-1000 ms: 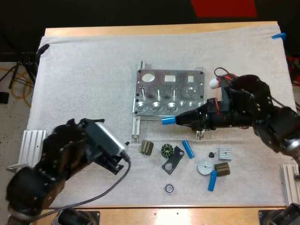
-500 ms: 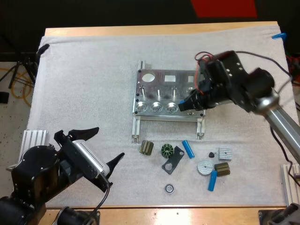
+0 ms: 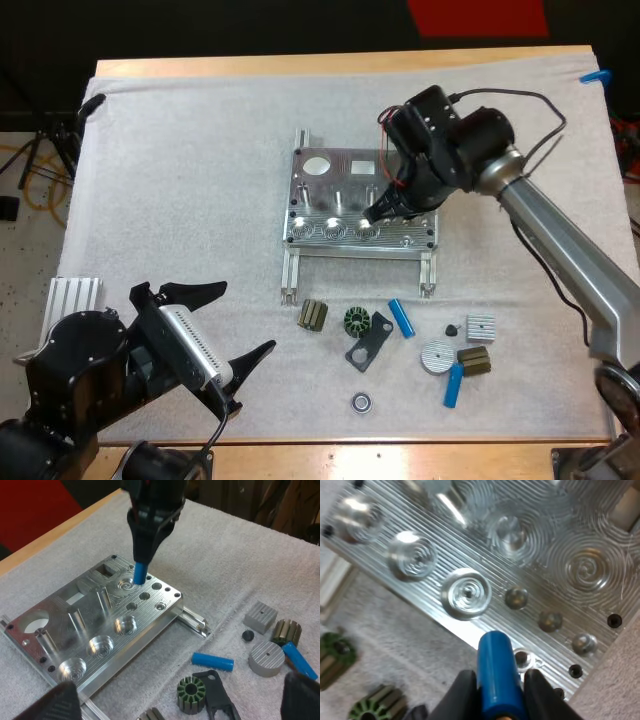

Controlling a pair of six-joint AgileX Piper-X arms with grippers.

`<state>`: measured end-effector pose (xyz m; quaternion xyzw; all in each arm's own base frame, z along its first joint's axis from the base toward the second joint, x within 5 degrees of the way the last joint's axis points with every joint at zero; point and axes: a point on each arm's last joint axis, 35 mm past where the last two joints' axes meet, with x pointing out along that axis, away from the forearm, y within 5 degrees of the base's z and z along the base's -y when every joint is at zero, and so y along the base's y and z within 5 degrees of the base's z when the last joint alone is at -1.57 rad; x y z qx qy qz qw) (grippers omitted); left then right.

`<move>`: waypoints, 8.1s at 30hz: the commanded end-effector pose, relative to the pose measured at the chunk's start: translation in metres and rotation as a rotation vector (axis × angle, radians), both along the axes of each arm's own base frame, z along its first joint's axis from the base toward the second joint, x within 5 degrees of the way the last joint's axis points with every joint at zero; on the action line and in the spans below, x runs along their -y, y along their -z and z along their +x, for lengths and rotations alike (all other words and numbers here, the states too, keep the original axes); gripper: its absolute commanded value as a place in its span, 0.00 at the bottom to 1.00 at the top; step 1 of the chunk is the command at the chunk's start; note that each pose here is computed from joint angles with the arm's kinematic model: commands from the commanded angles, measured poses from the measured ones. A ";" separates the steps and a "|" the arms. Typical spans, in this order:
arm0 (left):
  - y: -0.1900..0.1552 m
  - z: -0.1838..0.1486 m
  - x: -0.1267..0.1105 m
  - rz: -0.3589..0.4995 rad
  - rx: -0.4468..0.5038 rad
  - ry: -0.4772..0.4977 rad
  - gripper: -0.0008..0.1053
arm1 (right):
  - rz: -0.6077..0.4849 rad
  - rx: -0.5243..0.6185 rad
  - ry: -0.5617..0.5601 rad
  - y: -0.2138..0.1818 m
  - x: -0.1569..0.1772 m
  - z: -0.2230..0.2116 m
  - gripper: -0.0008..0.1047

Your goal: Load cells from left to right

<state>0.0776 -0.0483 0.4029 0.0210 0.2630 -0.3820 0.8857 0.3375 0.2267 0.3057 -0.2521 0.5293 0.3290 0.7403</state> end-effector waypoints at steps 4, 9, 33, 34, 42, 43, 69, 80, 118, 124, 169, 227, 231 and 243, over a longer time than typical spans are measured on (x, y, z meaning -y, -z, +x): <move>-0.003 -0.002 0.000 -0.019 0.008 0.006 0.75 | -0.023 -0.019 -0.013 0.014 -0.005 0.007 0.01; -0.003 -0.002 0.000 -0.019 0.008 0.006 0.75 | -0.027 -0.021 -0.012 0.029 -0.011 0.015 0.01; -0.003 -0.002 0.000 -0.024 0.002 0.002 0.75 | -0.064 -0.007 -0.022 0.057 -0.019 0.027 0.01; -0.003 -0.002 0.000 -0.024 0.002 0.002 0.75 | -0.066 -0.011 -0.023 0.059 -0.020 0.028 0.01; -0.003 -0.002 0.000 -0.024 0.002 0.002 0.75 | -0.127 -0.027 -0.012 0.064 -0.017 0.026 0.01; -0.003 -0.002 0.000 -0.024 0.002 0.002 0.75 | -0.128 -0.029 -0.012 0.065 -0.017 0.026 0.01; 0.003 0.000 0.001 -0.017 -0.015 0.001 0.75 | -0.007 -0.062 -0.049 0.077 -0.029 0.031 0.01; 0.002 0.001 0.001 -0.020 -0.008 0.001 0.75 | -0.049 -0.097 -0.038 0.094 -0.030 0.033 0.01; 0.002 0.001 0.001 -0.020 -0.008 0.001 0.75 | 0.138 0.309 0.006 -0.084 0.011 -0.021 0.52; 0.003 0.001 0.001 -0.022 -0.012 0.004 0.75 | 0.192 0.388 0.009 -0.122 0.028 -0.046 0.49; 0.093 0.141 0.157 0.468 -0.122 0.348 0.74 | 0.447 0.345 0.111 -0.089 0.190 -0.293 0.49; 0.249 0.172 0.271 1.174 -0.004 0.816 0.74 | 0.366 0.313 0.184 -0.083 0.196 -0.296 0.49; 0.251 0.170 0.270 1.174 -0.009 0.823 0.74 | 0.365 0.314 0.185 -0.083 0.196 -0.296 0.49; 0.251 0.168 0.272 1.141 -0.020 0.848 0.43 | 0.388 0.333 0.192 -0.085 0.194 -0.294 0.49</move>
